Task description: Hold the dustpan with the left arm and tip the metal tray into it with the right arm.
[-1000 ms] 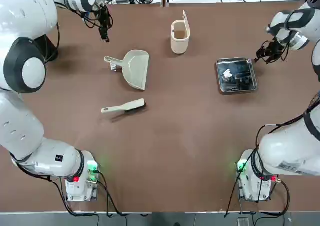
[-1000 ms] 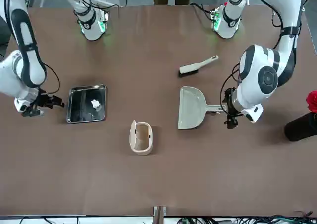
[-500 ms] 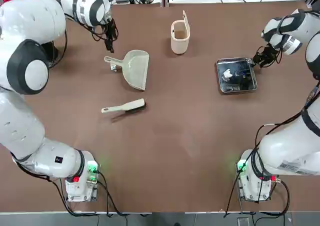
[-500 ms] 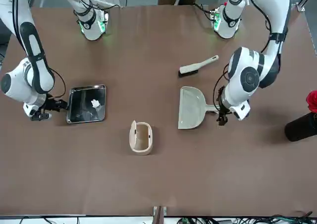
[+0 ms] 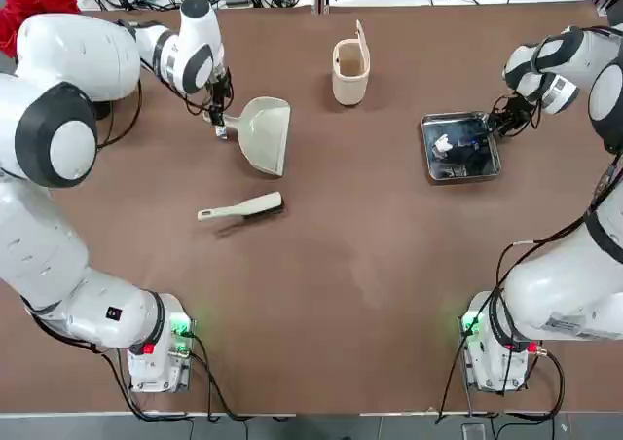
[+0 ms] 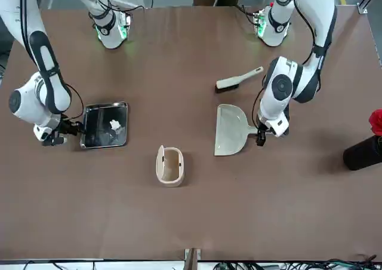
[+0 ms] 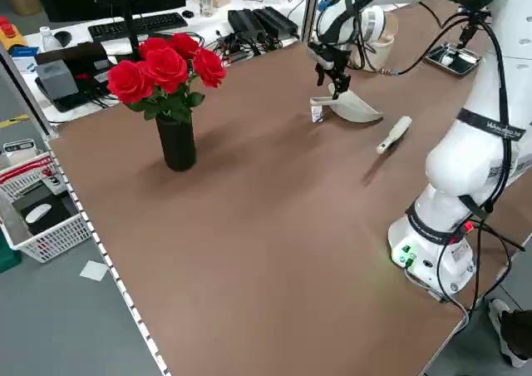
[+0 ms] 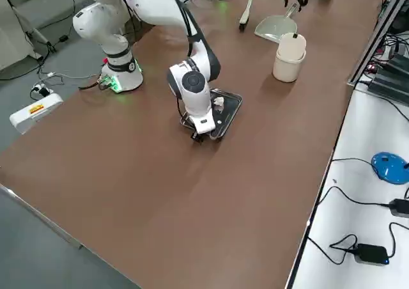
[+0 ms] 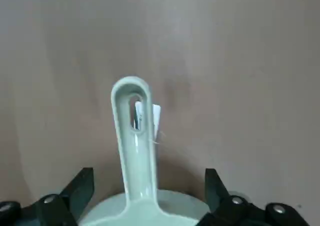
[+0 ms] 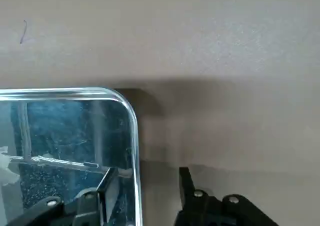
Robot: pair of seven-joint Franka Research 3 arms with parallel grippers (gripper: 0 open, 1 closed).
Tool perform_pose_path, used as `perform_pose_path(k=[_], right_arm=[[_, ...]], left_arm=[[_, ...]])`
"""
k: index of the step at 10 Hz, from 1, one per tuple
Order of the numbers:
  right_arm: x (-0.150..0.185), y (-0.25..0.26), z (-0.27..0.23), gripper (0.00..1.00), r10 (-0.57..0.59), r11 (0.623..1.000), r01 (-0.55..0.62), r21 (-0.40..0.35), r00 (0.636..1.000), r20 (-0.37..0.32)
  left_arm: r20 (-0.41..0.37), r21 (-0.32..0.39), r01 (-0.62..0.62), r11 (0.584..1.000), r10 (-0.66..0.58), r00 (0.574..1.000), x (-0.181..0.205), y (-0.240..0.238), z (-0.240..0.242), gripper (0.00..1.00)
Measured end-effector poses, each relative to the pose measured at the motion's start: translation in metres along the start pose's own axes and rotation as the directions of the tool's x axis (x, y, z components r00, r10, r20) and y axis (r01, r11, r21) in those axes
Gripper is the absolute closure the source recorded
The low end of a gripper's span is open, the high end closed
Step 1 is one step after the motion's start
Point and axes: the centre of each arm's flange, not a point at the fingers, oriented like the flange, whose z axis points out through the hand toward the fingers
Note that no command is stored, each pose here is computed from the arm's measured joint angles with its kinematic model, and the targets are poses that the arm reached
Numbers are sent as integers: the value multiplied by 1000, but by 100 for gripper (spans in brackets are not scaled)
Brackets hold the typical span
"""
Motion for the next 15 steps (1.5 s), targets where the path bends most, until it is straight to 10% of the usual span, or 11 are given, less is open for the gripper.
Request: perform_pose_path(k=[4,15], right_arm=[[2,-4,1,89,-5,1000,5,-1,1000,-6],[23,-23,-59,95,-19,993,12,115,998,59]], left_arm=[[-7,27,-9,1000,9,1000,2,-16,18,5],[-18,-10,-1,1000,1,1000,17,-10,16,67]])
